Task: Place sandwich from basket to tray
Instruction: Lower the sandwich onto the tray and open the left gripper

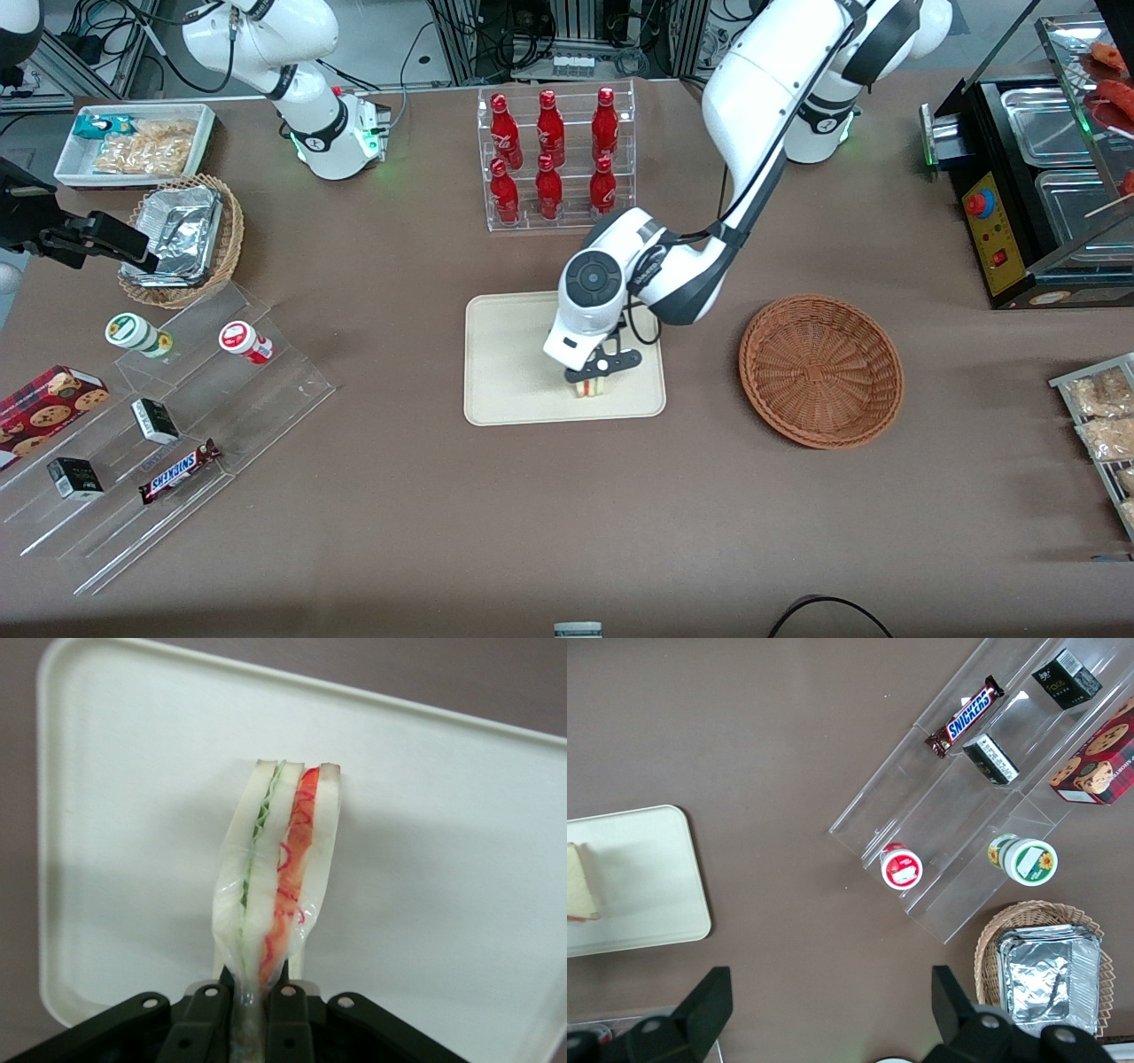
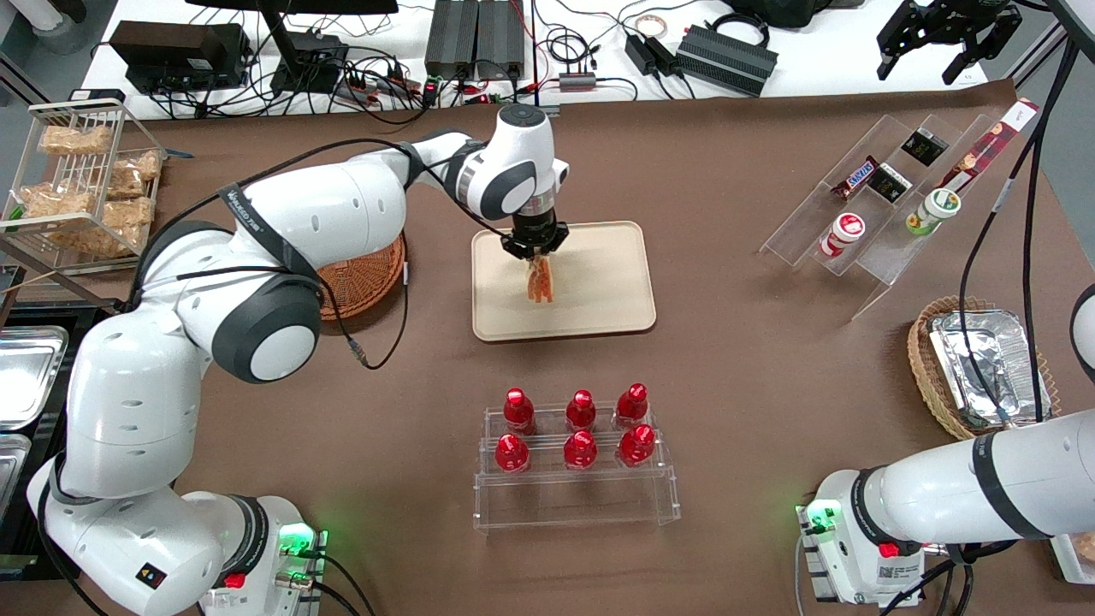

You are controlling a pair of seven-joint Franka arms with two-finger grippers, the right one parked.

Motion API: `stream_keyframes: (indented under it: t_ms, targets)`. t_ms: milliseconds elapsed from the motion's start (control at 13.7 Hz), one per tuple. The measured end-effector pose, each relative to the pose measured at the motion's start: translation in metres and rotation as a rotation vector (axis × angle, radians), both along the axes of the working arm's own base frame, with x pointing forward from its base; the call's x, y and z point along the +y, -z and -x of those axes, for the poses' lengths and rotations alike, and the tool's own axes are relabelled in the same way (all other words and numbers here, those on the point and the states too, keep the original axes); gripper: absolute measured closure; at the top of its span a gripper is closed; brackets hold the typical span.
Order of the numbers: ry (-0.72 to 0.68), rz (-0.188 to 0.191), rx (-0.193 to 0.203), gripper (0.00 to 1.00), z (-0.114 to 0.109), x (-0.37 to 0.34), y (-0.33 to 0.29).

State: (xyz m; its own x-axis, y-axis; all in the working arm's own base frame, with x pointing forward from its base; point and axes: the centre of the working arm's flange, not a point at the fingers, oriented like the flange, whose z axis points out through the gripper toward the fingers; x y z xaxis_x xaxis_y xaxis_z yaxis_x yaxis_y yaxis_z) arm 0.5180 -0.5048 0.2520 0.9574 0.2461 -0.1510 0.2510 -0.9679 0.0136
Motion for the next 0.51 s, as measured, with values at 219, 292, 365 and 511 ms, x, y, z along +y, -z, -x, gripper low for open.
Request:
stream_keyframes:
  t_ms: [219, 292, 365, 511]
  targets:
    - [0.003, 0.022, 0.003, 0.85, 0.006, -0.014, -0.006]
    - [0.001, 0.023, 0.004, 0.85, 0.007, -0.016, -0.006]
    - [0.001, 0.023, 0.007, 0.85, 0.007, -0.017, -0.004]
    - [0.000, 0.019, 0.014, 0.85, 0.007, -0.018, 0.003]
